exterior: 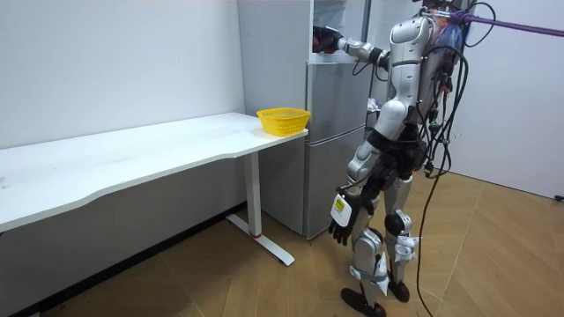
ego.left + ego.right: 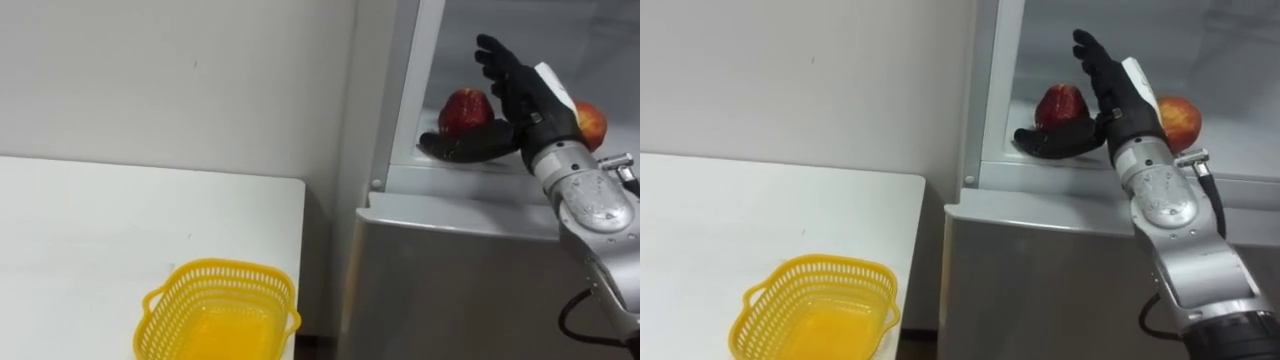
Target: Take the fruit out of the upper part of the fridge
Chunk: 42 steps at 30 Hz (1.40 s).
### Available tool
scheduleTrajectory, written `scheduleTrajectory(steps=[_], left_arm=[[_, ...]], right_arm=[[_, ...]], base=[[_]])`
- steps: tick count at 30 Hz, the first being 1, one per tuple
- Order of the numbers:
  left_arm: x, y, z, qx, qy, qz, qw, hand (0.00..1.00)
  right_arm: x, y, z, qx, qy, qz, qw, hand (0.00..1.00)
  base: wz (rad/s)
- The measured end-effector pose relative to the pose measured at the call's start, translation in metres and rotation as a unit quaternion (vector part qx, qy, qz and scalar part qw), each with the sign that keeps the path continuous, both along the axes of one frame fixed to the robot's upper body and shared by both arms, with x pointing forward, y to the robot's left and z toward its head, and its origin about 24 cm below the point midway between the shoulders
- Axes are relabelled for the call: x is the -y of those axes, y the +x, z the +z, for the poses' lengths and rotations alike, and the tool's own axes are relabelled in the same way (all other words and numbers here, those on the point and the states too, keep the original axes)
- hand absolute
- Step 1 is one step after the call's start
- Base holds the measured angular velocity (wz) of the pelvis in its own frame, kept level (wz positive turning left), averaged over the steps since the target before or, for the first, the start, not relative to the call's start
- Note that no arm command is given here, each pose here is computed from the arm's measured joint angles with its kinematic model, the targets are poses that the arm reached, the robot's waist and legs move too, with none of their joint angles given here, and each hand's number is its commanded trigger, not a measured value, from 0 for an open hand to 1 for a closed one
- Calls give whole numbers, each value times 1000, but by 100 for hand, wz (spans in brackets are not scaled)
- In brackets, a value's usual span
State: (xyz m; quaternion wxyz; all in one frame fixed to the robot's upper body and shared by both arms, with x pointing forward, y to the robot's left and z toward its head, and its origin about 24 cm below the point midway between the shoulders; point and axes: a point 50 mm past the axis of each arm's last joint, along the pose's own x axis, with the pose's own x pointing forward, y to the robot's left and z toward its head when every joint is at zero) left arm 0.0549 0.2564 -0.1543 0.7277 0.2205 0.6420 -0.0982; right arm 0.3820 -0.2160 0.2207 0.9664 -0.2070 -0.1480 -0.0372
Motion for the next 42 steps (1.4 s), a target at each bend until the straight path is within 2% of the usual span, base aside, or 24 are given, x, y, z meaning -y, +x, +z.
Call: scheduleTrajectory(steps=[14,21,22,23,24,26,42], left_arm=[[-2,-3,-1,-8,-3,14,1000,0],[-3,-6,-1,-19,2,19,1000,0],[-3,-7,-1,-21,3,20,1000,0],[-3,-7,-1,-23,4,21,1000,0],[-4,-7,-1,-25,5,22,999,0],[-4,-6,-1,-26,6,24,999,0],[-5,-6,-1,-38,13,31,999,0]], right_arm=[[8,8,-11,-61,17,31,997,0],[17,13,-21,-103,57,49,992,0],[18,14,-22,-110,58,50,991,14],[18,14,-22,-113,58,50,991,49],[19,14,-24,-118,58,52,990,74],[20,14,-25,-124,57,54,989,100],[29,14,-23,-125,78,40,988,100]], base=[[0],[0],[0],[0],[0],[0],[0]])
